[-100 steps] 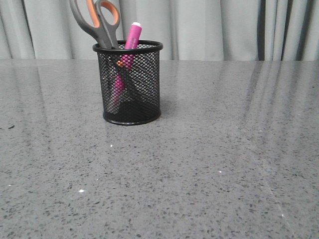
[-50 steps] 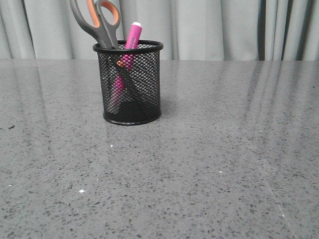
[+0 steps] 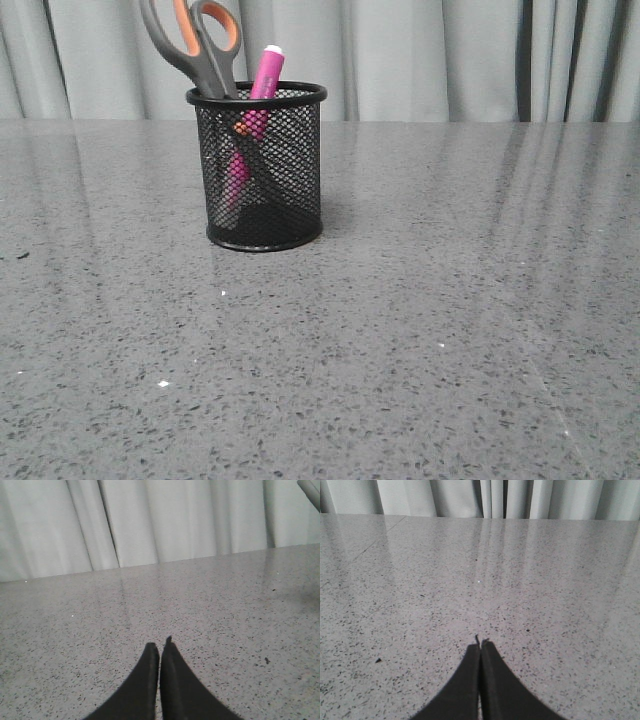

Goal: Put pen and scissors into bin

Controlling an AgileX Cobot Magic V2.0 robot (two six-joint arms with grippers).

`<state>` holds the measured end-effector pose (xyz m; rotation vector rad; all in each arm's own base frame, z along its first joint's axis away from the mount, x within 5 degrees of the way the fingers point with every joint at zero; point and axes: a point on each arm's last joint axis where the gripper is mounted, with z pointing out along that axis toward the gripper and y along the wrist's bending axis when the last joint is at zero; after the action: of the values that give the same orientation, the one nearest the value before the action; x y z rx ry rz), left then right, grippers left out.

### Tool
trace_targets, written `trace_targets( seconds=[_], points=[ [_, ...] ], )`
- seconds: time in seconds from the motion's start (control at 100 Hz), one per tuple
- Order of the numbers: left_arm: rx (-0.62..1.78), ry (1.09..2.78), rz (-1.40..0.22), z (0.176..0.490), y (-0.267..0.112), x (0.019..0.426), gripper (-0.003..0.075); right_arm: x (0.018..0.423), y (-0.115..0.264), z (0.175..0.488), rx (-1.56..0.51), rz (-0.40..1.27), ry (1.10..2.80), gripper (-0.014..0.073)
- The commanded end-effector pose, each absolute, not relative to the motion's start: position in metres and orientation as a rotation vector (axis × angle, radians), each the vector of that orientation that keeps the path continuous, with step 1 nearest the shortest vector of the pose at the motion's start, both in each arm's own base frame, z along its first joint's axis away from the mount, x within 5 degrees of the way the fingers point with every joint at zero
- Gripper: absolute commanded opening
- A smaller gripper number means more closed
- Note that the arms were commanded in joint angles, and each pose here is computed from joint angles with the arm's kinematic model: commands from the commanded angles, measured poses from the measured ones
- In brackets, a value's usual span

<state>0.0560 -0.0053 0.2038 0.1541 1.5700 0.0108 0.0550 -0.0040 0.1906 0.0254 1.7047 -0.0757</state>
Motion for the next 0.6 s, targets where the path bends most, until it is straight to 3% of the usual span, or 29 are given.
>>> trace_targets(
  seconds=[0.0,0.59],
  points=[
    [0.127,1.493,-0.003,0.2046,-0.0048,0.0548,-0.0021,0.0553,-0.0039,0.1937,0.004,-0.097,1.609,-0.0076],
    [0.127,1.493,-0.003,0.2046,-0.0048,0.0548,-0.0022,0.0553,-0.0039,0.1947,0.004,-0.097,1.603,-0.0076]
  ],
)
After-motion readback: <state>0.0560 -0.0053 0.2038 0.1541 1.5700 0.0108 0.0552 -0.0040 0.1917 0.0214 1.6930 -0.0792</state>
